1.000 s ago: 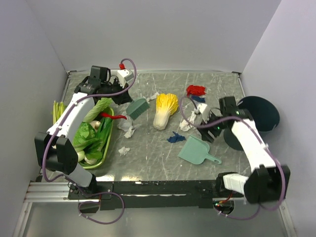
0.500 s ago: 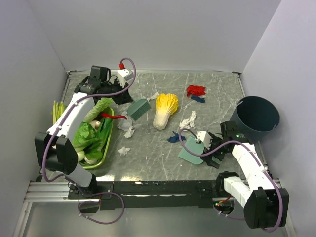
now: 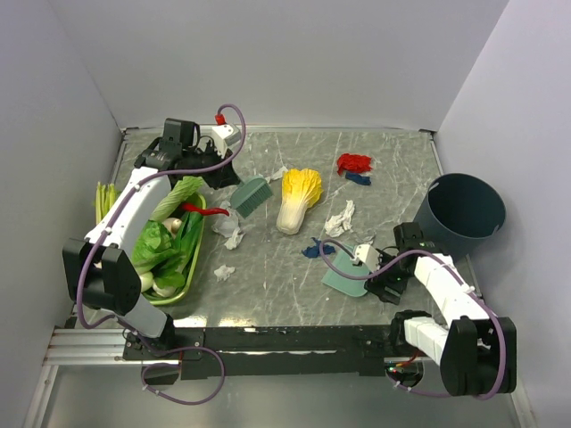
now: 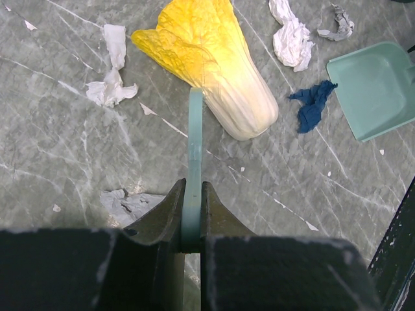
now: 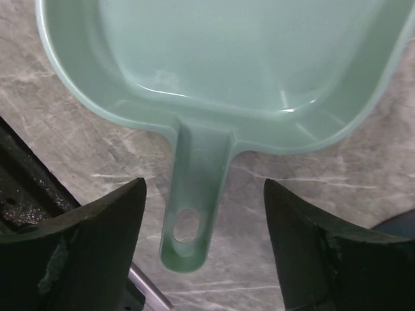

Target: Sweep away the paper scraps from the table

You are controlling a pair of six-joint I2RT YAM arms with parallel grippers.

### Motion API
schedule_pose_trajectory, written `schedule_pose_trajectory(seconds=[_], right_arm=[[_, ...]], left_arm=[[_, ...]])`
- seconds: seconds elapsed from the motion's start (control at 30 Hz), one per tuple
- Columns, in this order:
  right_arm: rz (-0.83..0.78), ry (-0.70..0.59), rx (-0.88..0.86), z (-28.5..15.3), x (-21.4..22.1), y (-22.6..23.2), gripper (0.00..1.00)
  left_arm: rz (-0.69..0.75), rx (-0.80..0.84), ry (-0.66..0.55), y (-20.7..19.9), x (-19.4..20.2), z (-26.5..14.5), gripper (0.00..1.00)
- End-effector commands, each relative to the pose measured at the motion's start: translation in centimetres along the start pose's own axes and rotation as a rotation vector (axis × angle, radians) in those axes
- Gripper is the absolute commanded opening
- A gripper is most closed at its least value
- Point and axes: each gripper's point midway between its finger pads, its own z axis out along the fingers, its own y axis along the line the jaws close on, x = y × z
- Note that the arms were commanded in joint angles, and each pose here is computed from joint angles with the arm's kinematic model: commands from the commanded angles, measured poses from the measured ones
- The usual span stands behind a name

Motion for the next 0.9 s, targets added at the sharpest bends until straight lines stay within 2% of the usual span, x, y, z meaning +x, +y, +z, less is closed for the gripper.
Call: schedule_pose_trajectory(seconds=[0.0, 0.13, 0.4, 0.67, 0.87], right_arm=[[-0.024, 0.006, 0.002, 0.5, 0.3, -0.4, 0.76], [-0.034, -0.006, -0.01, 0.5, 0.0, -0.3, 0.62], [-0.029, 0.007, 0.017, -0.9, -0.1, -0.3, 0.49], [-0.037, 0.057, 0.006, -1.2, 0.7, -0.3, 0.25], [0.02, 0.089, -0.035, -0.9, 1.0, -0.2, 0.15]], left_arm=[[0.055, 0.001, -0.076, -0.2, -2.9, -0.9, 0.01], [0.058, -0.006, -0.078, -0.1, -3.1, -1.0, 0.01], [0.135, -0.066, -0.075, 0.8, -4.3, -2.0, 0.01], [0.18, -0.108, -0.062, 2.0, -5.1, -2.1, 0.01], [0.165, -0.238, -0.059, 4.6, -5.3, -2.2, 0.01]])
